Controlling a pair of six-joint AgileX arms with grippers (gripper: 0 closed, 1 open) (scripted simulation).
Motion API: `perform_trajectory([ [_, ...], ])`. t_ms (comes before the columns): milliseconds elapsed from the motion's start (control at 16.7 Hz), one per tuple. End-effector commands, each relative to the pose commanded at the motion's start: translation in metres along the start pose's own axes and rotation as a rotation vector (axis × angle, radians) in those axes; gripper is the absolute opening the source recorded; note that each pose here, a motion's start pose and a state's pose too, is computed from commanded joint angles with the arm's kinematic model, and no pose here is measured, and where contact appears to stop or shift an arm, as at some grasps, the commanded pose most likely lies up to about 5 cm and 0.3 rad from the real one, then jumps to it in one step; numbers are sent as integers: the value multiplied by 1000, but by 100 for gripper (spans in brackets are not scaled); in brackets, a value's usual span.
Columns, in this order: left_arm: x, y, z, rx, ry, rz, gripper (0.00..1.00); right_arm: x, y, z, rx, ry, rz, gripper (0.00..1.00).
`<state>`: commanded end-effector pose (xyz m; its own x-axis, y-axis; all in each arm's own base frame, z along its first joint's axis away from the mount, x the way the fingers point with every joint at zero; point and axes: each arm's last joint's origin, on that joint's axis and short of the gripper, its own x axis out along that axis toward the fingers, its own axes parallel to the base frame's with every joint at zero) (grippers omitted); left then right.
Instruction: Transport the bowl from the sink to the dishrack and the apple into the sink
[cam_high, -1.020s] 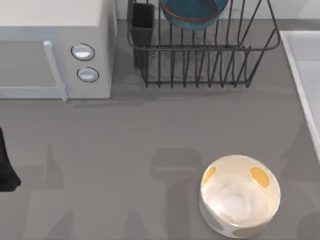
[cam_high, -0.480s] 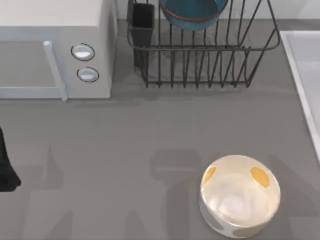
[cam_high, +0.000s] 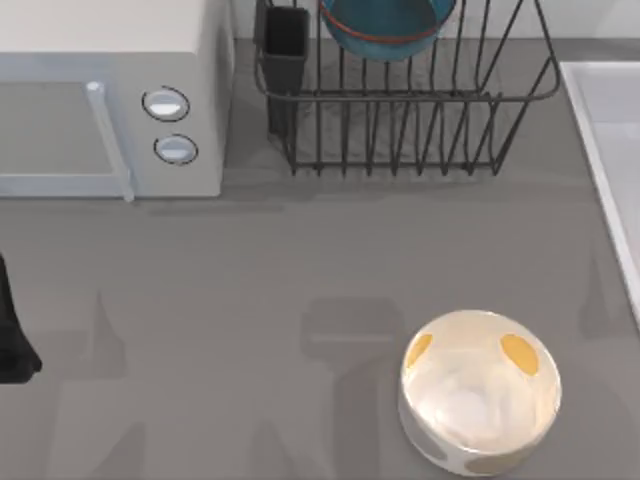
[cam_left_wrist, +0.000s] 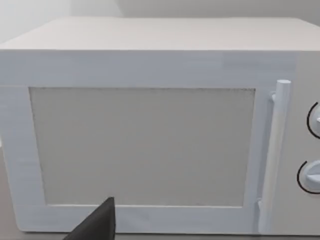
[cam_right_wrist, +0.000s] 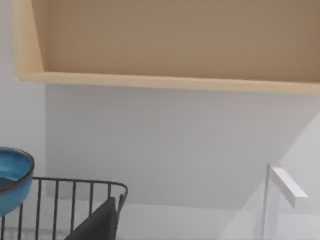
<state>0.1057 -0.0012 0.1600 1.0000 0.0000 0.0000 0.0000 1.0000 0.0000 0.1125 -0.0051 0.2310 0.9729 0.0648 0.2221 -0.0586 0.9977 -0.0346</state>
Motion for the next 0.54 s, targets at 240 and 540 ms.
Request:
perform_trajectory([
  [240, 0, 0, 0, 0, 0, 0, 100, -18, 7, -47, 34, 152, -23, 100],
  [540, 0, 0, 0, 0, 0, 0, 100, -22, 7, -68, 28, 225, -62, 100],
])
